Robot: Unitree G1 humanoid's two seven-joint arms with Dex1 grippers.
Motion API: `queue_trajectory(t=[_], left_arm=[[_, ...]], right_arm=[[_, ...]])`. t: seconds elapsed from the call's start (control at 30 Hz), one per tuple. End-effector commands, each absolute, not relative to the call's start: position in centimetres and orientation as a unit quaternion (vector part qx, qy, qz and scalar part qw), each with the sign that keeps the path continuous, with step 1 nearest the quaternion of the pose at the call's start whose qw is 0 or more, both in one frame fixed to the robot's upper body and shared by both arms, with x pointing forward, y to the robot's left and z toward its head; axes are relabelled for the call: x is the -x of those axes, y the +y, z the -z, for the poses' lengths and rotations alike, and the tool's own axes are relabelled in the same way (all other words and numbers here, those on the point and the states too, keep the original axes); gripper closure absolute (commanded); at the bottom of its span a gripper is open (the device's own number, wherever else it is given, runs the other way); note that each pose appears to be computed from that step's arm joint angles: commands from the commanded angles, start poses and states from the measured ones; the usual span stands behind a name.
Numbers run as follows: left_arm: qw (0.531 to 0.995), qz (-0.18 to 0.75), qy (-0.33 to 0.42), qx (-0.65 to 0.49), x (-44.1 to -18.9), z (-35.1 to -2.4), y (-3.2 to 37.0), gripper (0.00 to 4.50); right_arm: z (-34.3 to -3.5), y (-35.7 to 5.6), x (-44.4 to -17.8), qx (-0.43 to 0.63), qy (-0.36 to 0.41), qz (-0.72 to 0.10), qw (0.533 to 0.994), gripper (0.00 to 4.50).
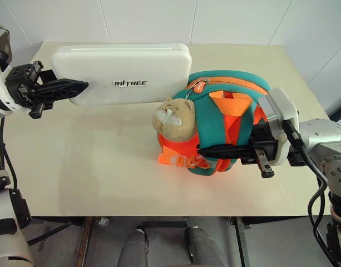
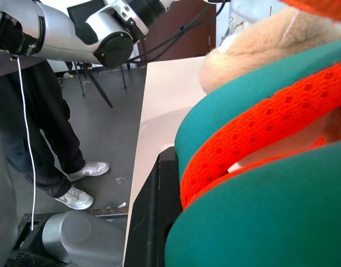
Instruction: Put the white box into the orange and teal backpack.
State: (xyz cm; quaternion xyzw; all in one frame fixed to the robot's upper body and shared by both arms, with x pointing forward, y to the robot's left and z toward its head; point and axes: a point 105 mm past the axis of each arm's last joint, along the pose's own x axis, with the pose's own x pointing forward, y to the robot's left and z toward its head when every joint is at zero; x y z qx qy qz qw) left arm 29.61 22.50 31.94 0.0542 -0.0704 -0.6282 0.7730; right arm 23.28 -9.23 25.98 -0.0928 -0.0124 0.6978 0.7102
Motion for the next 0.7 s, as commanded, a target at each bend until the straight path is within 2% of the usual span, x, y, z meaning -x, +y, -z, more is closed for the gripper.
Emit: queue_trajectory(t=[0.03, 0.27, 0.4, 0.7], left_arm=[[0.751, 0.647, -0.039, -0.123, -29.4, -31.6, 21.8, 3.23], [0.723, 0.663, -0.026, -0.192, -31.0, -31.8, 19.4, 3.24], [0.702, 0.681, -0.021, -0.208, -32.1, -31.7, 16.0, 3.24], [0.704, 0.686, 0.035, -0.18, -35.3, -28.1, 8.7, 3.24]], right_arm=[[-26.3, -9.3, -23.1, 0.105, -0.023, -0.7, 0.706, 4.5], [-26.2, -9.1, -23.9, 0.111, -0.022, -0.699, 0.706, 4.5], [-26.2, -8.9, -24.3, 0.113, -0.025, -0.699, 0.705, 4.5], [-26.1, -8.2, -24.6, 0.107, -0.035, -0.701, 0.704, 4.5]])
